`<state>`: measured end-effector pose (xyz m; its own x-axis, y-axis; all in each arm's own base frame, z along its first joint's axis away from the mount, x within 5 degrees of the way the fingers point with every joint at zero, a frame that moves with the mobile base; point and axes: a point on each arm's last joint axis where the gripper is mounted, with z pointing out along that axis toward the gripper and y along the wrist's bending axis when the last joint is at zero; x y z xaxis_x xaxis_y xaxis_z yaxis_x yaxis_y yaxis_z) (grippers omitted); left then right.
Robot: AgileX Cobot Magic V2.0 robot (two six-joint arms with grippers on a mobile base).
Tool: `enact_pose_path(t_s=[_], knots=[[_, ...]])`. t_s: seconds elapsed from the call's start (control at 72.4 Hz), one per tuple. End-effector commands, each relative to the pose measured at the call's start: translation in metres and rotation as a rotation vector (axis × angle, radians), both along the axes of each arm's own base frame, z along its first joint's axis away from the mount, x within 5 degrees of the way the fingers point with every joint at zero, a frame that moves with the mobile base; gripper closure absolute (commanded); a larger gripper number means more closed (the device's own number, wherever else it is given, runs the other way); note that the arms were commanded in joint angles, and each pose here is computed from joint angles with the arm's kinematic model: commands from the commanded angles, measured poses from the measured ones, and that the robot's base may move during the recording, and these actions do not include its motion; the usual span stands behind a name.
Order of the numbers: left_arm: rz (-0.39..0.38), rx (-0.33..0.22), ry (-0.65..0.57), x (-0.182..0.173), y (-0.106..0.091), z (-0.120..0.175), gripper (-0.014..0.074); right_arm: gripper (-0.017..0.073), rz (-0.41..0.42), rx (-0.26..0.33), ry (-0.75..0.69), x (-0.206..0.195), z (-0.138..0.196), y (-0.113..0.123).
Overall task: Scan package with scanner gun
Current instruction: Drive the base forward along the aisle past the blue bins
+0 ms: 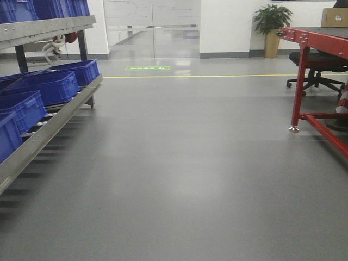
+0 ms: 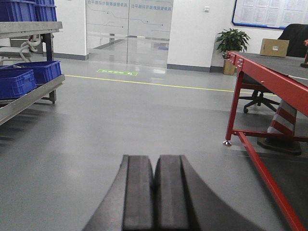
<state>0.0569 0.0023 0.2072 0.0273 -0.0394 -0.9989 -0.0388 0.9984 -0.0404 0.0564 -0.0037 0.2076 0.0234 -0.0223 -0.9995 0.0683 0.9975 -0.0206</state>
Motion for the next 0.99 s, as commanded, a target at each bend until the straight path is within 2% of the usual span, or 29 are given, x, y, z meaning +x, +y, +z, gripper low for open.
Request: enact_pose_path(t_s=[0.0,0.981], knots=[[-0.006,0.002,-0.026,-0.0005,-0.0004,0.0028,0.0704,0.0721,0.001,-0.001,-0.018,-0.0001,0.0016,0.0],[-0.001,0.002,-0.026,-0.0005,-0.0001,0.0028,0.0704,0.0721,0.001,-0.001,-0.018,-0.0001,0.0016,0.0]])
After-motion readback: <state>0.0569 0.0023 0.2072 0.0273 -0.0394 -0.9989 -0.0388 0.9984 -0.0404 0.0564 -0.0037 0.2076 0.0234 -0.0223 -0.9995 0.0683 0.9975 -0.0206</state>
